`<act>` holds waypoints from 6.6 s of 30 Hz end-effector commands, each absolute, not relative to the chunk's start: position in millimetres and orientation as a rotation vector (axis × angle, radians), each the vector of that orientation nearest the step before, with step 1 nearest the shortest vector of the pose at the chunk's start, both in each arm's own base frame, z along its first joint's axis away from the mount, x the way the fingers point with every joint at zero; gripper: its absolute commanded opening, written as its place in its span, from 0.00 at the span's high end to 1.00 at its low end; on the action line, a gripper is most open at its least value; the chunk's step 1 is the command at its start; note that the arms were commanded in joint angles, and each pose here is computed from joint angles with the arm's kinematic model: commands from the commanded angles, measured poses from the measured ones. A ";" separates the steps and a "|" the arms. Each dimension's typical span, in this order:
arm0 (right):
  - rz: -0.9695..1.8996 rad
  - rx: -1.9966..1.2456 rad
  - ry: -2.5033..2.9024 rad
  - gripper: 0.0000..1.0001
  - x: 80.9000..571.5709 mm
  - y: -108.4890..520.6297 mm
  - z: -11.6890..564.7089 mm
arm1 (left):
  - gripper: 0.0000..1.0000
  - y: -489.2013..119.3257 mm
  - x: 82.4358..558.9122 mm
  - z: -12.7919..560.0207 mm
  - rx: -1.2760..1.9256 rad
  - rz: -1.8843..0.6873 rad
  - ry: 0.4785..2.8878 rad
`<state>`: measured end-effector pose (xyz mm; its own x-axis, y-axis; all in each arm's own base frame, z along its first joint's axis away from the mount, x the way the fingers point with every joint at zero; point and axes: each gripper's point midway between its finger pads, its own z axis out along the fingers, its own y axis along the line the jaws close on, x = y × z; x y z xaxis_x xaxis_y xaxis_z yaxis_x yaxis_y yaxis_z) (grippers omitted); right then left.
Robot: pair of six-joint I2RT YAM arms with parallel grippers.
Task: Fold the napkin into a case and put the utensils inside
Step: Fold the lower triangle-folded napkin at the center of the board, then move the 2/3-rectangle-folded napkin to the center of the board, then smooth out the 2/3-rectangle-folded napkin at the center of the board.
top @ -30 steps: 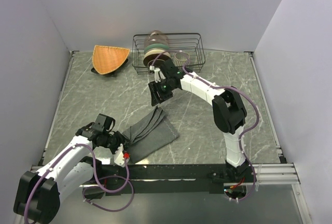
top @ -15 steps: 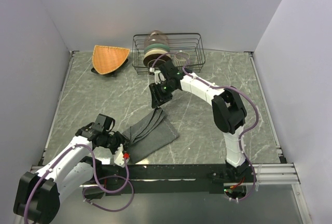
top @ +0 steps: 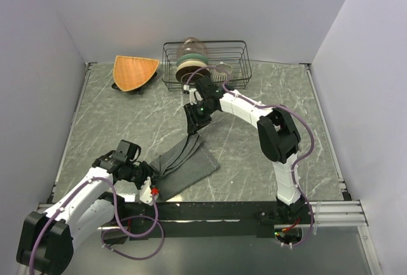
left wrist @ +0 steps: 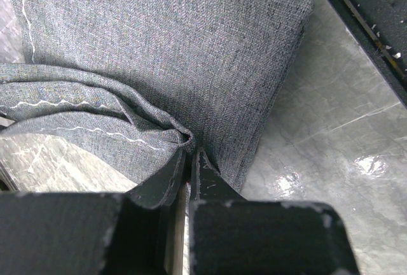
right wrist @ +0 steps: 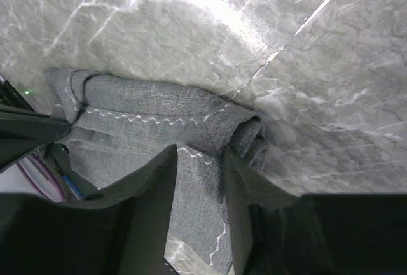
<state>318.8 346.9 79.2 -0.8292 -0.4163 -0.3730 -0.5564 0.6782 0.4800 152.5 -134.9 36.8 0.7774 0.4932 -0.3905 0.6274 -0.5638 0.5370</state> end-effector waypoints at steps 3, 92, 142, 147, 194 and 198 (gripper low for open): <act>0.858 -0.777 2.666 0.76 321.8 348.3 75.5 | 0.99 -148.9 142.9 46.5 2.321 -0.223 0.504; 0.776 -1.233 2.659 0.39 250.8 318.3 50.6 | 0.38 -121.2 216.6 153.0 1.049 -0.943 2.140; 0.949 -0.370 2.659 0.35 350.3 182.5 112.2 | 0.56 -206.9 256.2 34.9 1.378 -1.304 2.597; 0.948 -0.356 2.665 0.34 350.9 181.4 109.1 | 0.78 -209.5 254.6 33.0 1.401 -1.307 2.595; 1.008 -0.448 2.579 0.34 361.6 227.0 120.0 | 0.59 -144.8 347.4 81.6 1.053 -0.702 2.600; 1.004 -0.455 2.583 0.34 358.7 225.6 120.9 | 0.79 -146.1 339.8 84.7 1.085 -0.676 2.582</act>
<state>358.3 223.0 97.2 -0.9218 -0.1710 -0.3480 -0.3594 0.7138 0.6011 337.9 -143.7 59.5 -0.7283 0.5968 -0.3368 0.6849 0.6185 -0.3852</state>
